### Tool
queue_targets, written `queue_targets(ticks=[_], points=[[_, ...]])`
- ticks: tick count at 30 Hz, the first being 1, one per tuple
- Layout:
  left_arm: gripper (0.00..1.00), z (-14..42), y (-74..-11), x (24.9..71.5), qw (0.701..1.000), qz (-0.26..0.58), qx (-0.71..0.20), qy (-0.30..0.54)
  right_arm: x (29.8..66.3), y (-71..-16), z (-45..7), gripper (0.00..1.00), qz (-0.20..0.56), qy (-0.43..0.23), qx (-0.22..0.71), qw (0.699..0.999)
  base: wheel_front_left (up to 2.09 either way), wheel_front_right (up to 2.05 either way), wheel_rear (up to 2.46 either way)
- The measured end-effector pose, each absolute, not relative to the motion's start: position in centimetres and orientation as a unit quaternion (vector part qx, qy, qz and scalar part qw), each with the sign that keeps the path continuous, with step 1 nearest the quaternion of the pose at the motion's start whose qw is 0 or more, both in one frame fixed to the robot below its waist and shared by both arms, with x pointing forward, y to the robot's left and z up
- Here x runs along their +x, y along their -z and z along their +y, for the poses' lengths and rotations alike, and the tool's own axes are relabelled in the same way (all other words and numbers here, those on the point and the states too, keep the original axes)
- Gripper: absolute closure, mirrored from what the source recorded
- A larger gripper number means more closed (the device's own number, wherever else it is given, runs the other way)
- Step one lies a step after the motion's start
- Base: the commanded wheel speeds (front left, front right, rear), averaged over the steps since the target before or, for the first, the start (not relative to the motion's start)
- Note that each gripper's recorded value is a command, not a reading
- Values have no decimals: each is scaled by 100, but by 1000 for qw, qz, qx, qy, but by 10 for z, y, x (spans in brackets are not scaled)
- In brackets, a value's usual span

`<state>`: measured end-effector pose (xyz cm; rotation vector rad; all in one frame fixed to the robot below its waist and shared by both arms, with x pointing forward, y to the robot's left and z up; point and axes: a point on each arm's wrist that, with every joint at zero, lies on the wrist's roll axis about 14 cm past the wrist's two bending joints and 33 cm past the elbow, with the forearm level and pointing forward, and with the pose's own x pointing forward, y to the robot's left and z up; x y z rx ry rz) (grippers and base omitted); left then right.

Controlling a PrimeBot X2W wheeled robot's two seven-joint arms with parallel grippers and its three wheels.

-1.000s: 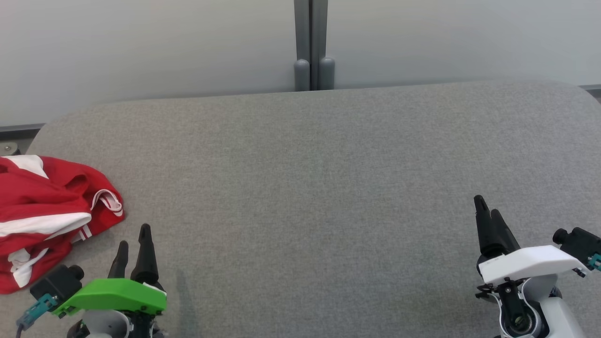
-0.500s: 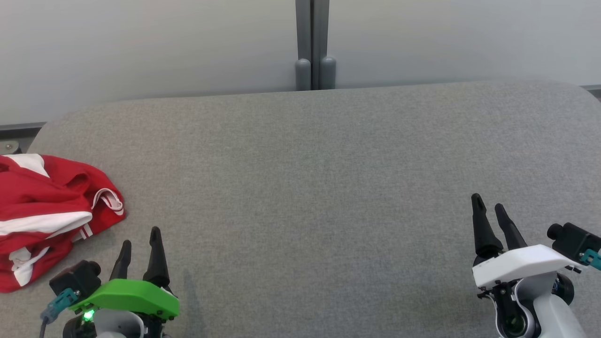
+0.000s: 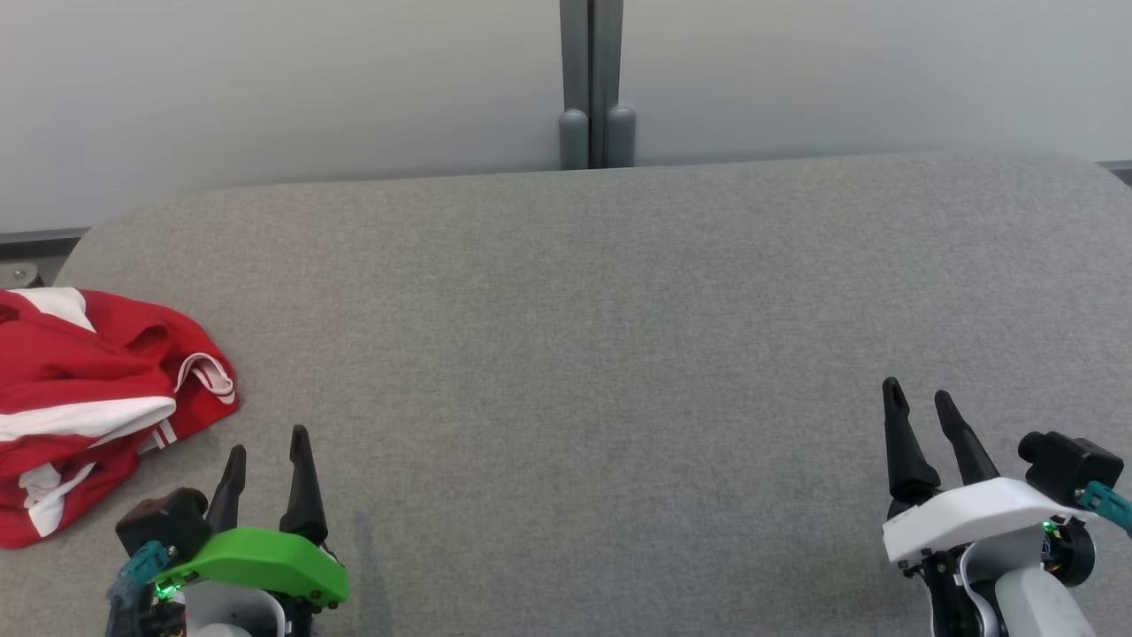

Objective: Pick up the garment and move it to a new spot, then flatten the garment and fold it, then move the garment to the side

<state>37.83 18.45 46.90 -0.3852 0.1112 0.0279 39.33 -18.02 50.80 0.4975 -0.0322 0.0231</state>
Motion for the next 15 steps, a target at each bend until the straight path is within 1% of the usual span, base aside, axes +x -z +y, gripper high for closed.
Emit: queue_targets(ticks=[15], points=[[0, 177, -471, 377, 991, 42, -126, 3, 387, -500, -174, 0, -10, -21, 188, 982, 0, 0, 0]])
